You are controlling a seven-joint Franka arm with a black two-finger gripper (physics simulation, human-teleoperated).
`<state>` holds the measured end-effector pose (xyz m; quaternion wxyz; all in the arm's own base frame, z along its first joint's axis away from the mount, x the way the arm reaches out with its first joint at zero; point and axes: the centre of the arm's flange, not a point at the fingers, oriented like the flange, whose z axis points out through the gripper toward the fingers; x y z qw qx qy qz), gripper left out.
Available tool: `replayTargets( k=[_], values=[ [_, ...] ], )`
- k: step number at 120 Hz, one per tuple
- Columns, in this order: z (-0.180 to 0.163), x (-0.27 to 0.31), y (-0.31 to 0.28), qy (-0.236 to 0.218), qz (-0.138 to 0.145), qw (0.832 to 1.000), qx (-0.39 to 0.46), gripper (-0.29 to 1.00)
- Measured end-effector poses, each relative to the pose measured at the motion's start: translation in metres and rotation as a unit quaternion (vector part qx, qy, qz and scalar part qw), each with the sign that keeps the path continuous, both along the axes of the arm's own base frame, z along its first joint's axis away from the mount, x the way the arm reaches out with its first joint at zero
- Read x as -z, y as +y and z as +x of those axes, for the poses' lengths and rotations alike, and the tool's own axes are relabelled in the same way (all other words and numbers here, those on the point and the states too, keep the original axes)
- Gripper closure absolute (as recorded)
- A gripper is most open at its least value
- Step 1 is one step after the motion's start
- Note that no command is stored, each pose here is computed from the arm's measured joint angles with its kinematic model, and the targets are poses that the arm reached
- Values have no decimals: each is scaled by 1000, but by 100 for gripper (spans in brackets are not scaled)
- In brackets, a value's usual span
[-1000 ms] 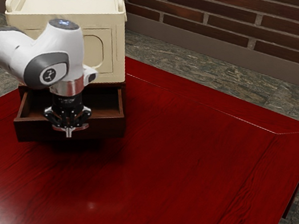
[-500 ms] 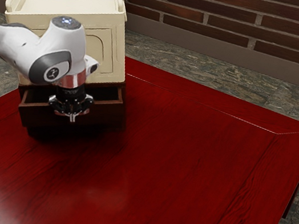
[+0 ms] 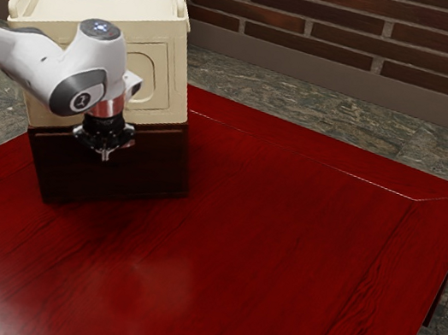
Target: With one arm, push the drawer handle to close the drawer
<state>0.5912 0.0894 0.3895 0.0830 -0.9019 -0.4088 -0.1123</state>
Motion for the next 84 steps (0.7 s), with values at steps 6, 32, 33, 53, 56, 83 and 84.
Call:
replayTargets(
  k=[6, 32, 33, 53, 56, 83, 84],
  values=[
    [3, -1, 1, -5, 5, 1000, 4, 79],
    [-6, 2, -7, 2, 10, 1000, 11, 79],
    [-8, 1, -9, 3, 10, 1000, 11, 79],
    [-37, -15, -69, 19, -5, 999, 35, 79],
    [-39, -17, -79, 20, -8, 999, 40, 77],
    [-62, -65, -163, 9, -45, 995, 83, 31],
    [-63, -68, -165, 9, -46, 995, 84, 29]
  ],
)
